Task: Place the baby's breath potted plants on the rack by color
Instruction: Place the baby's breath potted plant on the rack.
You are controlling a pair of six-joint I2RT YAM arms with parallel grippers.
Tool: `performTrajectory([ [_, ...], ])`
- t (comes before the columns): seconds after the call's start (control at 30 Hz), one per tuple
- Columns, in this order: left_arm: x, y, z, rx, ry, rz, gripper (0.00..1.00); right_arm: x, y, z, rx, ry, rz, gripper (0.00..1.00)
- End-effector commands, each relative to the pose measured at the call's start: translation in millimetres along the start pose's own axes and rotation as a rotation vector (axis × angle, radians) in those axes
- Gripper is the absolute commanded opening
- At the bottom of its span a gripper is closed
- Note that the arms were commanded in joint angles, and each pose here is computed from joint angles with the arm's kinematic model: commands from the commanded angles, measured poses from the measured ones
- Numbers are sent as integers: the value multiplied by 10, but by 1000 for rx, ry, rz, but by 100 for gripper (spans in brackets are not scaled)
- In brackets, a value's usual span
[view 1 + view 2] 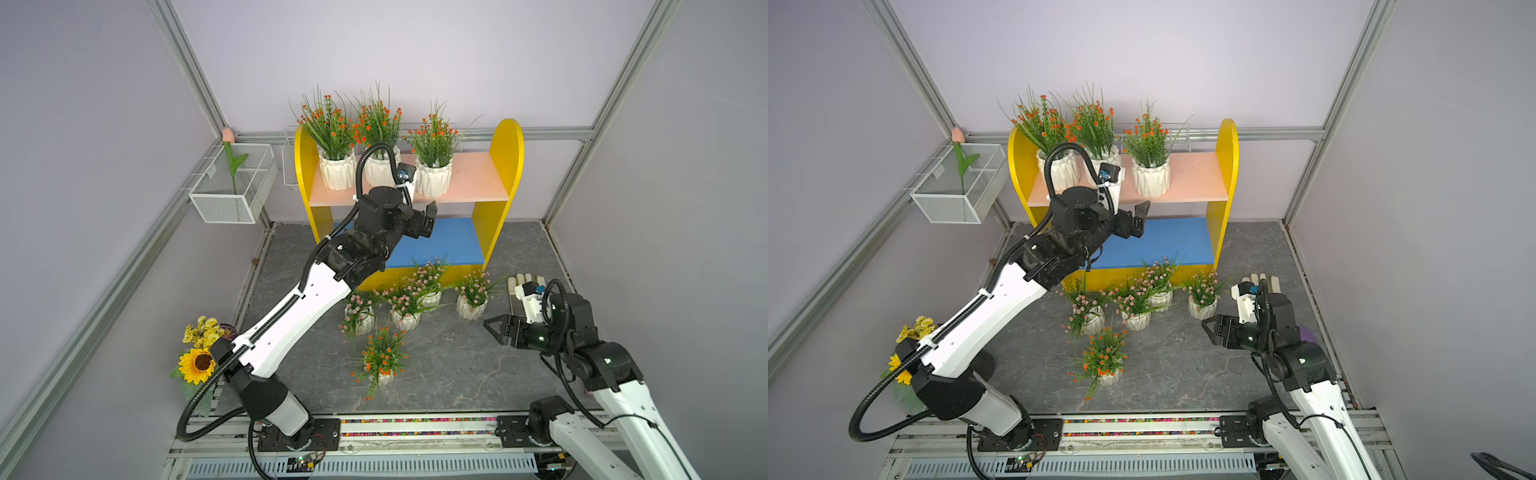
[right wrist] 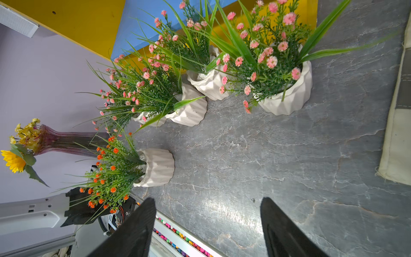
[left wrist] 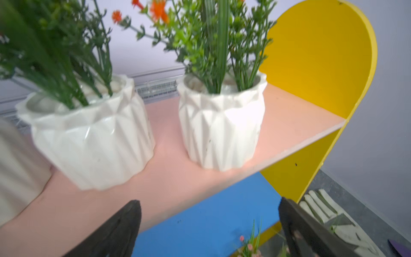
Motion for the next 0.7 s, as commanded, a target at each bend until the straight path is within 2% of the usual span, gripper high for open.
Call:
performTrajectory([
  [0.0, 140, -89, -378, 19, 20, -43, 100, -28, 25, 86, -19, 13, -18, 77],
  [0.2, 449, -676, -987, 137, 93, -121, 100, -101, 47, 240, -46, 19, -12, 76],
  [0.33, 688, -1072, -1338, 211, 189, -185, 98, -96, 59, 344, -31, 47, -10, 75],
  [0.47, 762, -1397, -1492, 301, 224, -220, 93, -120, 7, 430, 2, 58, -4, 74],
  [0.67, 823, -1851, -1605, 503, 303, -231, 87, -159, -23, 423, 4, 36, -6, 74],
])
Point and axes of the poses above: each gripper's point midway between its finger pads, its own z axis out along the fingers, its own x axis along the line the jaws close on, y = z × x, the point moved 3 cm from there along -z, back along the fingers, and after that the axes turned 1 degree about -z, right-handed, at the moved point
